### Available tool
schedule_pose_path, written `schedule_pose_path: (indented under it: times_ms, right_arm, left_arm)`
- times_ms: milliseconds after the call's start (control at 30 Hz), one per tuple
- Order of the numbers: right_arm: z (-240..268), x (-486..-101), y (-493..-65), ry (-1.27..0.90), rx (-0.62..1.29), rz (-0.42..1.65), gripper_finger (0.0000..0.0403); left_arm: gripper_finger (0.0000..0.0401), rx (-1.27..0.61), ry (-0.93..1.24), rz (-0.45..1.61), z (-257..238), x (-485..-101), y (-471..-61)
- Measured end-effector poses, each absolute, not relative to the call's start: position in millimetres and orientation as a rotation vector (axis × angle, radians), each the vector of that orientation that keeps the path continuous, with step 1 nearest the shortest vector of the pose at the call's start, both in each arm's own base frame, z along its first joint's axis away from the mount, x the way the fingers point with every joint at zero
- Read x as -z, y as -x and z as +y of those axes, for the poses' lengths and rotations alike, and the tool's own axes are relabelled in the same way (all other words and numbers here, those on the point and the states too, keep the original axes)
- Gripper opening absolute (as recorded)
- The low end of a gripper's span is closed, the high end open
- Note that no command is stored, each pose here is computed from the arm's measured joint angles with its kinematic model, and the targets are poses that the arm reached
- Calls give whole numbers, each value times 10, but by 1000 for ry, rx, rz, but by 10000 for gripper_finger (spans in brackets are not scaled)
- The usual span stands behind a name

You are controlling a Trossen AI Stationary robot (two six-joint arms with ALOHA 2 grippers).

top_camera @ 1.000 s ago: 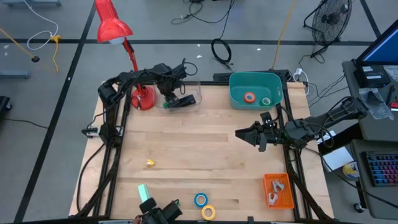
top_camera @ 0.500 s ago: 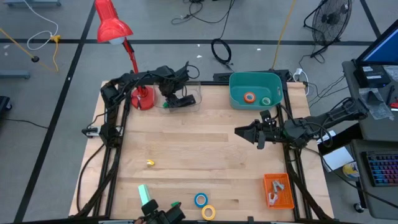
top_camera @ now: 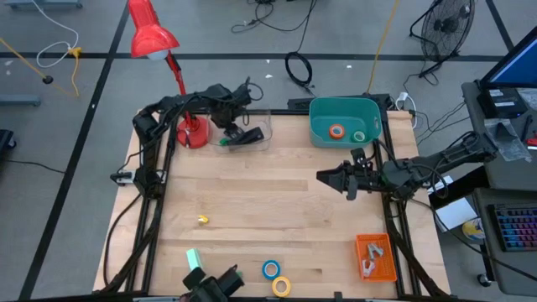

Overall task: Pick and place Stapler, Stapler remover, tape
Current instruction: Put the blue tape into the blue bin

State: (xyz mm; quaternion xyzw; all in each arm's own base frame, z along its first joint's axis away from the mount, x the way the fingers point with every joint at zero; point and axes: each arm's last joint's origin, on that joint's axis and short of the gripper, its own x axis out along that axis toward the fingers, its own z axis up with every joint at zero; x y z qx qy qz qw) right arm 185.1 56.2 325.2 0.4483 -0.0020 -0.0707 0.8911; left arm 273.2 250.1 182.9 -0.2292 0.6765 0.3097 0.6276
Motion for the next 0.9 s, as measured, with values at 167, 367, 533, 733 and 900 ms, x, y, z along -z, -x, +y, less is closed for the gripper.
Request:
schedule_pose_path:
  times_ms: [167, 367, 533, 733, 900]
  right_arm:
    - [562, -3252, -1850, -927, 146, -4, 132]
    - [562, -3252, -1850, -922, 146, -3, 132]
    - [562, -3252, -1850, -919, 146, -3, 132]
    - [563, -3252, -1850, -920, 143, -1, 132]
    - [570, -3252, -1850, -920, 122, 10, 132]
  left_arm:
    - [186, -722, 537, 1547, 2525, -1848, -2698]
    - [186, -692, 528, 1503, 2450, -1982, -2724]
    - [186, -694, 513, 1477, 2398, -2117, -2701]
    - [186, -627, 537, 1359, 2235, -2432, -2689]
    - [186, -497, 575, 1215, 1908, -2802, -2717]
